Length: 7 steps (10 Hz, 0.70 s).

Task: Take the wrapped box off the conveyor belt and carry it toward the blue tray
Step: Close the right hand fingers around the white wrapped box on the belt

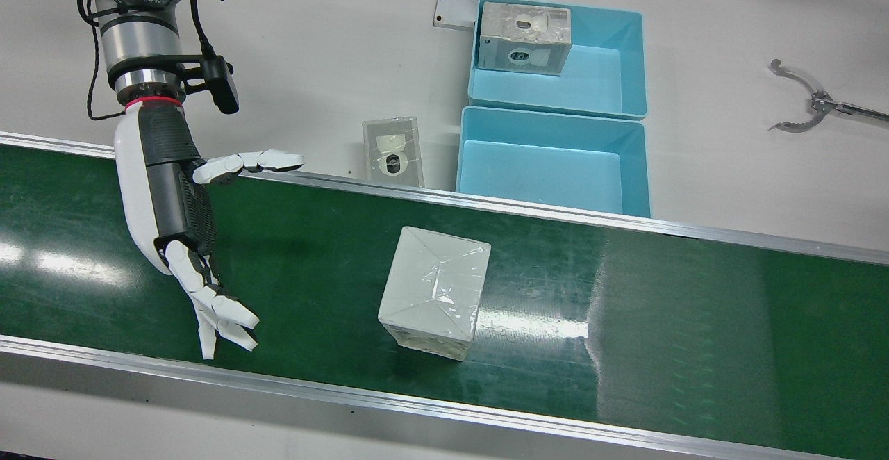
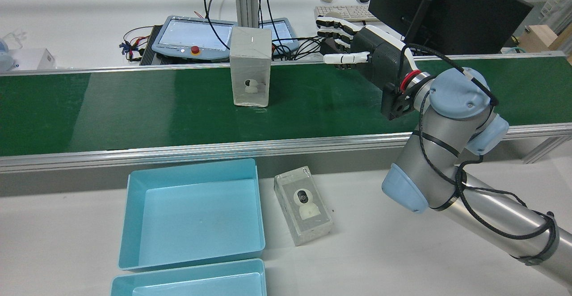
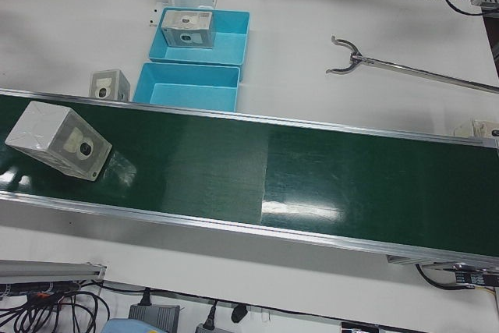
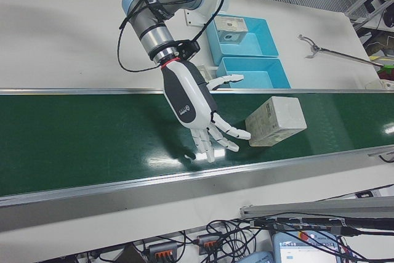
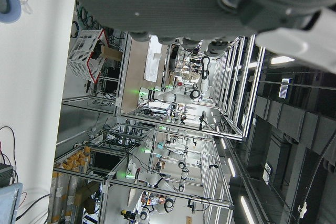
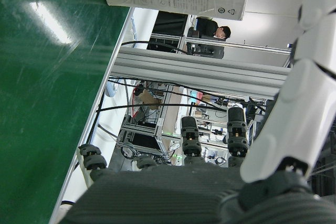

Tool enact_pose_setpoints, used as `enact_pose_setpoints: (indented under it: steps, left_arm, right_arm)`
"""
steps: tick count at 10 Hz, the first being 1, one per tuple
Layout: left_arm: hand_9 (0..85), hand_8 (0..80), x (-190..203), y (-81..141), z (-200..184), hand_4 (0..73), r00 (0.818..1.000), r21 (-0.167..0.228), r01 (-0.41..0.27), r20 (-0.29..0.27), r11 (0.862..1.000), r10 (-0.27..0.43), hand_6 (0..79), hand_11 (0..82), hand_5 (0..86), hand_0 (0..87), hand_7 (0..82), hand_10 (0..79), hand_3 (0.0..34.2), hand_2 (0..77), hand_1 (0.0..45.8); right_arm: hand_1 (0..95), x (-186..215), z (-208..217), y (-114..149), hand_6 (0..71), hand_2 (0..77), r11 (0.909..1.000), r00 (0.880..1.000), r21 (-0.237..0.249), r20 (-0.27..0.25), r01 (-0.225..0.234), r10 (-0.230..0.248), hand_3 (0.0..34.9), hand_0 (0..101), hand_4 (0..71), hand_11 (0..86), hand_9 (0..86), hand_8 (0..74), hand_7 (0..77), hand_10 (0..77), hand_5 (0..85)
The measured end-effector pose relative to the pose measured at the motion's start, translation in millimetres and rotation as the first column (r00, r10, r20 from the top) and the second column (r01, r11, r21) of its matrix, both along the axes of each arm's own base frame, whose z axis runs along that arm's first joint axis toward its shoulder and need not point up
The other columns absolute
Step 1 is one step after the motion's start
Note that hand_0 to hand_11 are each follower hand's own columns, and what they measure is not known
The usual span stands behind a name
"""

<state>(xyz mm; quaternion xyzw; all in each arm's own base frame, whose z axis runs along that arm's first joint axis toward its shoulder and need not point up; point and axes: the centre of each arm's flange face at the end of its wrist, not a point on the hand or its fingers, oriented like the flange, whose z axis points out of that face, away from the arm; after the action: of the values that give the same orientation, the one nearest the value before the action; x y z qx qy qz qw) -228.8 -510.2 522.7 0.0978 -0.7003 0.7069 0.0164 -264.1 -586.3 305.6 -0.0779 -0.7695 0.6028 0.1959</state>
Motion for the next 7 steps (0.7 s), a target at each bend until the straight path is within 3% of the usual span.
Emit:
enact_pose_setpoints:
  steps: [3, 7]
  left_arm:
    - [0.5, 0.5, 0, 0, 0, 0.0, 1.000, 0.000, 0.000, 0.000, 1.000, 0.000, 0.0, 0.0, 0.5, 0.0, 0.5, 0.0, 0.0, 1.1, 0.0]
    - [0.0, 0.5, 0, 0, 0, 0.0, 1.000, 0.000, 0.000, 0.000, 1.000, 0.000, 0.0, 0.0, 0.5, 0.0, 0.5, 0.5, 0.0, 0.5, 0.0]
  right_arm:
    - [8.2, -9, 1, -1, 0.0, 11.4, 0.9999, 1.000, -0.004, -0.004, 0.010, -0.010, 30.2, 40, 10.9, 8.2, 2.7, 0.0, 15.3, 4.9, 15.3]
    - [8.2, -24, 7, -12, 0.0, 12.5, 0.9999, 1.000, 0.005, 0.004, 0.016, -0.016, 30.2, 40, 13.1, 6.5, 2.2, 0.0, 15.3, 3.8, 16.4]
